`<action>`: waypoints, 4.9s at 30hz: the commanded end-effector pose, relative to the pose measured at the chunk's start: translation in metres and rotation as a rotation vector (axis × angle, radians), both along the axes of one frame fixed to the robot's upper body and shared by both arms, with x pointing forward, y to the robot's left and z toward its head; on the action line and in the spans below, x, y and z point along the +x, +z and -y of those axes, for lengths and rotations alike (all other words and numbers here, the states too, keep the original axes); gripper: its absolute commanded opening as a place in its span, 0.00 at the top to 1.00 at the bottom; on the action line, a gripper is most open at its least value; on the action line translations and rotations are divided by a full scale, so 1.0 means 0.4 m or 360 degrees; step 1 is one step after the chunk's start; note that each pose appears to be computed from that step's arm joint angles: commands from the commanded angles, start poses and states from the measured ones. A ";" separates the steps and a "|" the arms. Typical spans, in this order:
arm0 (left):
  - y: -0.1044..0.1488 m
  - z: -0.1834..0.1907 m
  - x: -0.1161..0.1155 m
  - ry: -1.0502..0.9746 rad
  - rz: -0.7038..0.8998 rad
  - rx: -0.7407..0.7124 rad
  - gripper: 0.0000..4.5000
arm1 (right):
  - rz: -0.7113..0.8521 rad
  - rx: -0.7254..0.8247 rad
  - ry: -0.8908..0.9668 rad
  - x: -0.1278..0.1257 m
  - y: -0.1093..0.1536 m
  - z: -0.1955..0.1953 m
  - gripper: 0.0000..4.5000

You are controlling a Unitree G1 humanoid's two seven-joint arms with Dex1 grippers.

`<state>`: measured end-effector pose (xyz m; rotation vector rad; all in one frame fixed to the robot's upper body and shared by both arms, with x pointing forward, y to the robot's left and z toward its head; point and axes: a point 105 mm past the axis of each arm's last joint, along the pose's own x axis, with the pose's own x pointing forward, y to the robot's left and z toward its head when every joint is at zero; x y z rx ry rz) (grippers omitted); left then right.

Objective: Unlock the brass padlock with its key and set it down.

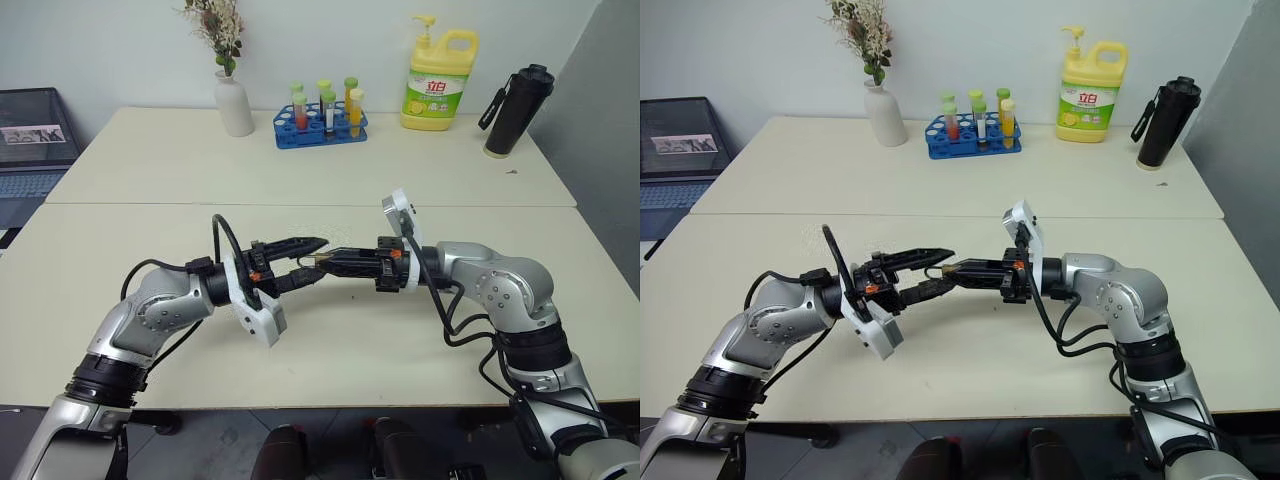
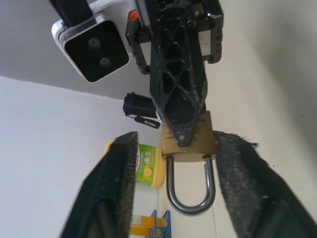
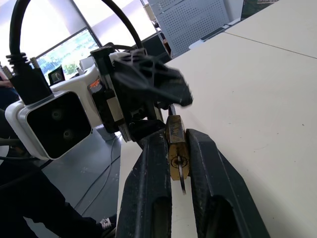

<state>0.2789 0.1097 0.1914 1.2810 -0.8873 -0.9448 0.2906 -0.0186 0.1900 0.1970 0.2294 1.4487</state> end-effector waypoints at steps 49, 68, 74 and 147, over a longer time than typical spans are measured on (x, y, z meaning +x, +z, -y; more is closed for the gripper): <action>0.059 -0.040 -0.047 0.0133 -0.1750 -0.0663 1.00 | 0.0208 0.0011 -0.0083 0.046 0.055 0.059 0.97; 0.038 -0.048 -0.025 0.0215 -0.1638 -0.0578 1.00 | 0.0204 0.0023 -0.0054 0.038 0.061 0.056 0.97; 0.051 -0.038 -0.044 0.0140 -0.1742 -0.0581 1.00 | 0.0204 0.0018 -0.0054 0.037 0.058 0.057 0.97; 0.037 -0.011 -0.039 0.0160 -0.1733 -0.0585 1.00 | 0.0169 0.0031 0.0012 0.024 0.054 0.049 0.97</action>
